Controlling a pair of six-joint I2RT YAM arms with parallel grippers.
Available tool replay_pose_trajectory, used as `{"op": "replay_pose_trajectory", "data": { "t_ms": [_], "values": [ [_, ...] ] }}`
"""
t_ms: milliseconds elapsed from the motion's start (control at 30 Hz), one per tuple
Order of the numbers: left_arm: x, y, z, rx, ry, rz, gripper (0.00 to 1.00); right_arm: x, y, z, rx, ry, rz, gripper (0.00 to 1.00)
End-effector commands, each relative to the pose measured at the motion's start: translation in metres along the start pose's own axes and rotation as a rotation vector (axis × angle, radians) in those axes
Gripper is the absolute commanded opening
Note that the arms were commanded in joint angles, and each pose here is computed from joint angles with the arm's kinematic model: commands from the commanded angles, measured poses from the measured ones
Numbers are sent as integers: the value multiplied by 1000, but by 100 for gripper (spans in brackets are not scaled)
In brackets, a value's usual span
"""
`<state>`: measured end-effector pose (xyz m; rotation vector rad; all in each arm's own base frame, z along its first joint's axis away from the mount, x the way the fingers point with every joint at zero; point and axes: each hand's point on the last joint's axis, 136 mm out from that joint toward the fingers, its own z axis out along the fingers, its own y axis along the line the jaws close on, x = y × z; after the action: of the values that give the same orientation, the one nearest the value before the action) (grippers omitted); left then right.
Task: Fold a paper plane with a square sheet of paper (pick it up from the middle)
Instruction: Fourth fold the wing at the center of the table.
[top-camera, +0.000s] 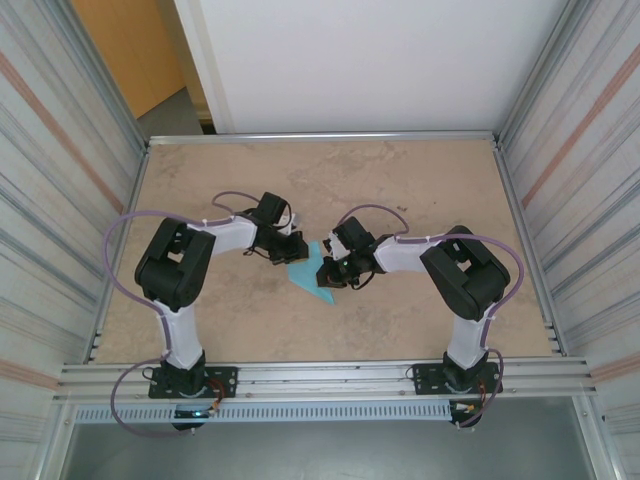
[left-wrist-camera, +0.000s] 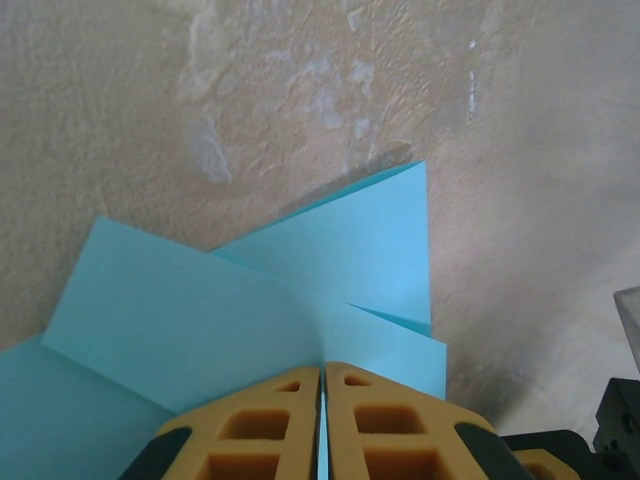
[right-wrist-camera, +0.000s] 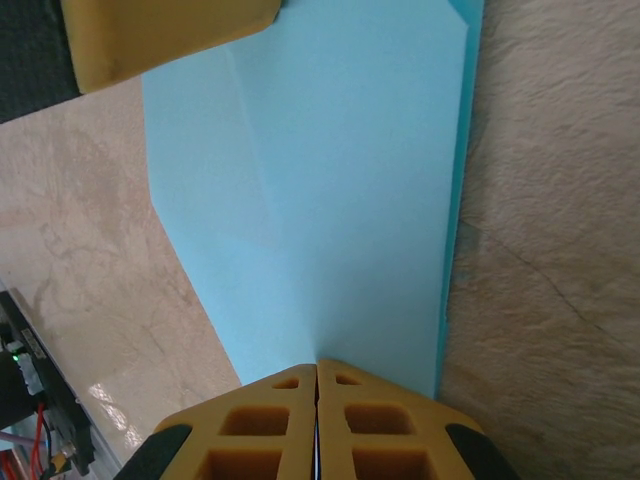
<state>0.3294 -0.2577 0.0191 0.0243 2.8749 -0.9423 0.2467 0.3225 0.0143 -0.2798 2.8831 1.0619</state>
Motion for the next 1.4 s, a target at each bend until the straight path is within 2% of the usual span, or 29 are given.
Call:
{"op": "replay_pose_trajectory", "data": {
  "t_ms": [0, 100, 233, 667, 900, 1367],
  "values": [
    [8, 24, 7, -101, 36, -43, 10, 13, -15, -6, 65, 50, 44, 11],
    [13, 29, 10, -117, 56, -58, 9, -10, 14, -21, -34, -16, 26, 11],
    [17, 32, 13, -125, 69, -71, 9, -30, 22, -24, -68, -68, 42, 11],
    [24, 39, 17, -158, 95, -102, 8, -33, 15, 7, -48, 7, 57, 6],
    [30, 51, 17, -216, 108, -124, 8, -7, -2, 13, -15, 67, 75, 6],
    [38, 62, 22, -244, 128, -150, 7, 62, -31, -10, 26, 147, 131, 6]
  ]
}}
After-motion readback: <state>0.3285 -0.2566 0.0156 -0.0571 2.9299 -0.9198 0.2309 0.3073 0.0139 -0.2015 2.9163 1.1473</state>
